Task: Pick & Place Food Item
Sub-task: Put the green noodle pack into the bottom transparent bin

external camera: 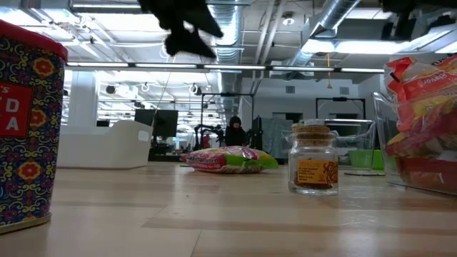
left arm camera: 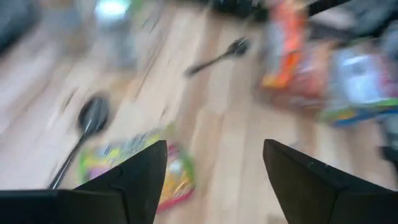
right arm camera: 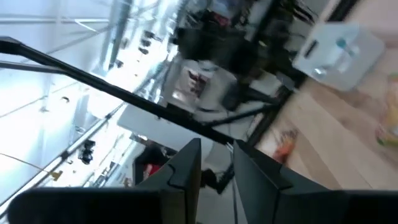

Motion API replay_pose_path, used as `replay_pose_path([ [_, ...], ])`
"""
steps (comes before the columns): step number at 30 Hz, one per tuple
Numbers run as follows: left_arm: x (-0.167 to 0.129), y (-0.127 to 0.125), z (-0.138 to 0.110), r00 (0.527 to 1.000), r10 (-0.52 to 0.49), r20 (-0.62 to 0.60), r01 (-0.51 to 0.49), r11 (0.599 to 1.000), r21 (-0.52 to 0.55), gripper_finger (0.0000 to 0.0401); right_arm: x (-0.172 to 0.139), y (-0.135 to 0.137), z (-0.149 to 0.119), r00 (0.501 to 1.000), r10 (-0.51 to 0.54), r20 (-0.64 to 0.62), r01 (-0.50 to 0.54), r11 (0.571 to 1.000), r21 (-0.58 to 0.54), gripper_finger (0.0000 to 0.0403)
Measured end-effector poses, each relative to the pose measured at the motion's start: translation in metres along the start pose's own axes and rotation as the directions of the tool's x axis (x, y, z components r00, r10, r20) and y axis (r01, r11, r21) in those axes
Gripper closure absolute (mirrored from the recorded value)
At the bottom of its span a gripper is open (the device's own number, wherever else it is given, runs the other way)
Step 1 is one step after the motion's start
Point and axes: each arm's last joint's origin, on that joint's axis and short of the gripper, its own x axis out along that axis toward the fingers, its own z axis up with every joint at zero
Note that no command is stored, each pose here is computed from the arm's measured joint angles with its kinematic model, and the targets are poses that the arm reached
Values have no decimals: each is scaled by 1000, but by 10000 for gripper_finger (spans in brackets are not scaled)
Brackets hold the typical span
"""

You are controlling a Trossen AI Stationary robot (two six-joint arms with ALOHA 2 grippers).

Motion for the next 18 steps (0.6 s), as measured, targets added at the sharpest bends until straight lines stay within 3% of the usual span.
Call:
replay_pose_path([
  [3,21,29,11,982,93,-166,-121,978,-170,136,-2,5,4,1000,9,27,-8,1000,-20,315],
  [6,40,57,16,951,93,-293,-182,939,-291,145,-4,11,8,999,19,48,-17,999,-47,315],
  [11,70,92,11,927,-7,-374,-155,903,-400,172,-6,15,11,997,23,69,-18,997,-71,315],
  [14,80,109,4,913,-16,-408,-186,872,-452,187,-7,17,13,997,32,76,-26,997,-74,315],
  [18,93,118,-4,897,-24,-441,-189,881,-434,197,-7,17,13,997,32,74,-26,997,-74,315],
])
